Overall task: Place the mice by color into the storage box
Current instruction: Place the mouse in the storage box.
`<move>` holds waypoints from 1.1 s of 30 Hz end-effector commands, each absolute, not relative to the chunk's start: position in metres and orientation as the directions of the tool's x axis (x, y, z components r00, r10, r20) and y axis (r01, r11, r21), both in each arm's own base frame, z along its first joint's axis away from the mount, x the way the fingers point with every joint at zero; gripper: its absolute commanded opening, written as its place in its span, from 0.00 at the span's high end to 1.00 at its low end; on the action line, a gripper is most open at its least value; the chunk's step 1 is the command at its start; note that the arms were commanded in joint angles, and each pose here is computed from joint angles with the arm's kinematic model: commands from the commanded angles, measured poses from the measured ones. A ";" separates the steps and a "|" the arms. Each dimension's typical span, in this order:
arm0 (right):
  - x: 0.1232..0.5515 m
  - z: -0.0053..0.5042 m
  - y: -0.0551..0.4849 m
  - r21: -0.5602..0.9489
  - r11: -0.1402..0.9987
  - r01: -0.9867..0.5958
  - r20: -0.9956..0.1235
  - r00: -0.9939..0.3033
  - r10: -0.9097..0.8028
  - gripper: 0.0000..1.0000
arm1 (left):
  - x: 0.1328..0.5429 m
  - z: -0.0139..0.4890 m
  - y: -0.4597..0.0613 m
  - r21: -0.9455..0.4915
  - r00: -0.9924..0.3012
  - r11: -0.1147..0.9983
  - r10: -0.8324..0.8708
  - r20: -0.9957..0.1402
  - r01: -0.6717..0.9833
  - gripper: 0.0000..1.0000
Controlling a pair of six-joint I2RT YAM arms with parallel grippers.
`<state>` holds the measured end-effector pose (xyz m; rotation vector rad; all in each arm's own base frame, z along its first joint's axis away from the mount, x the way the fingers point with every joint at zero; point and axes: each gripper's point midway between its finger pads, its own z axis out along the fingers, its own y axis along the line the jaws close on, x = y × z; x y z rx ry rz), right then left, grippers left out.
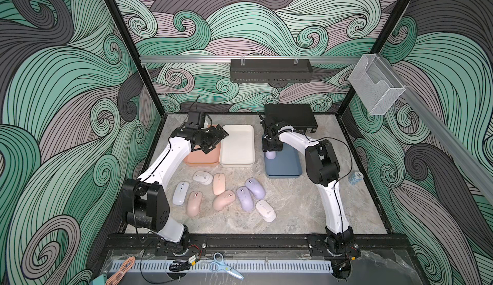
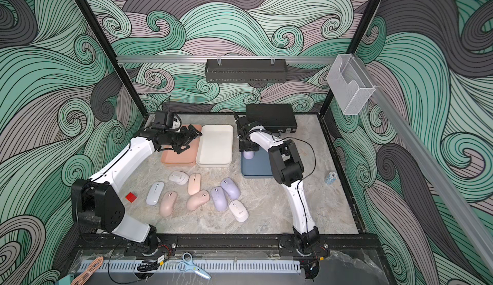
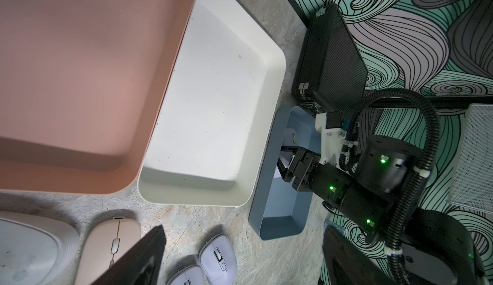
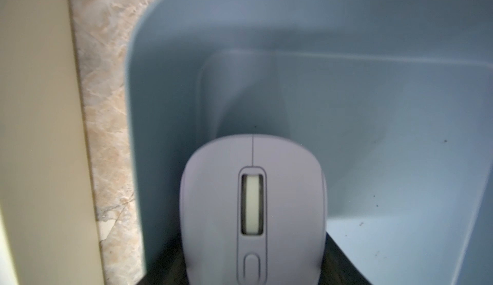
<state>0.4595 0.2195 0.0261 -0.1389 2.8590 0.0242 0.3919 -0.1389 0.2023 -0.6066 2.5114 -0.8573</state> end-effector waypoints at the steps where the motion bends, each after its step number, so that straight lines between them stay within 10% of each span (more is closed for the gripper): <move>1: 0.461 0.015 0.223 0.023 0.992 -0.122 -0.251 -0.961 -0.113 0.44 | 0.395 0.195 -0.138 -0.648 -0.823 0.714 -0.518 -0.232 -0.267 0.10; 33: 0.461 0.083 0.211 -0.002 0.991 -0.134 -0.339 -0.932 -0.127 0.36 | 0.396 0.196 -0.144 -0.660 -0.838 0.713 -0.493 -0.233 -0.236 0.10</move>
